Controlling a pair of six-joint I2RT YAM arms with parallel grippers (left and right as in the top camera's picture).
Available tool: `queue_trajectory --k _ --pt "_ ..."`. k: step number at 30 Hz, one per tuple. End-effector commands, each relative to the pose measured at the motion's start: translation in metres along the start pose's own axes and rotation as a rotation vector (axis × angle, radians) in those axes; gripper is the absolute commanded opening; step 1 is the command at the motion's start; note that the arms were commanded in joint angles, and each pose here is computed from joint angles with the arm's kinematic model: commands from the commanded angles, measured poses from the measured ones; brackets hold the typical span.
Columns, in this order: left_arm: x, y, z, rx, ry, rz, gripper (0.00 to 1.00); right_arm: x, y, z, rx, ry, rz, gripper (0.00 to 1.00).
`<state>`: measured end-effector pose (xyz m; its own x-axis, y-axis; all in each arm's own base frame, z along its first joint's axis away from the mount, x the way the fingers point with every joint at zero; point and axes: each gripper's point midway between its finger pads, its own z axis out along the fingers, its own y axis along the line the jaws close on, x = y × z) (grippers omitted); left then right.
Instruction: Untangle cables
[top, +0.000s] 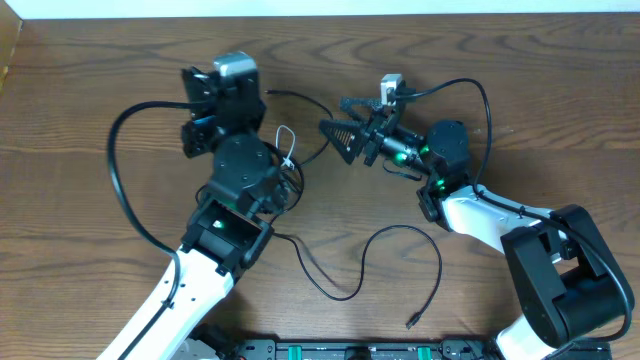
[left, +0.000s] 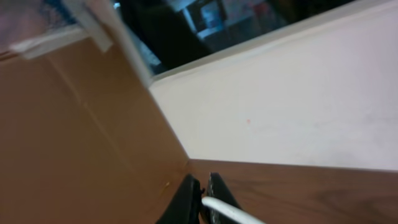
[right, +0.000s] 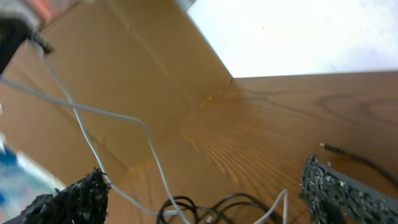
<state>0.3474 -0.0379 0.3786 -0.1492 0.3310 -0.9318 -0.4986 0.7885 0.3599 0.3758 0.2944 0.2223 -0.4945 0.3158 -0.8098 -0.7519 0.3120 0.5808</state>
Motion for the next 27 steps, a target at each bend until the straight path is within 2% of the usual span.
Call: queue_trajectory --k 1,5,8,14,20,27 --pt "0.0 -0.011 -0.01 0.043 0.011 -0.067 0.08 0.017 0.024 0.01 -0.115 0.055 -0.361 0.96" --pt "0.005 -0.031 -0.02 0.1 0.021 -0.045 0.08 0.029 0.028 0.023 -0.071 0.051 -0.595 0.92" --pt "0.002 -0.04 -0.028 0.132 0.012 -0.045 0.07 0.033 0.035 0.03 -0.056 0.036 -0.646 0.91" --pt "0.002 -0.052 -0.037 0.167 0.006 -0.029 0.08 0.033 0.05 0.041 -0.037 -0.013 -0.661 0.91" --pt "0.004 -0.049 -0.038 0.145 0.016 -0.021 0.08 0.013 0.047 0.041 0.043 -0.101 -0.66 0.88" --pt "0.014 -0.055 -0.04 0.17 0.044 -0.034 0.08 -0.006 0.062 0.038 0.012 -0.191 -0.638 0.86"
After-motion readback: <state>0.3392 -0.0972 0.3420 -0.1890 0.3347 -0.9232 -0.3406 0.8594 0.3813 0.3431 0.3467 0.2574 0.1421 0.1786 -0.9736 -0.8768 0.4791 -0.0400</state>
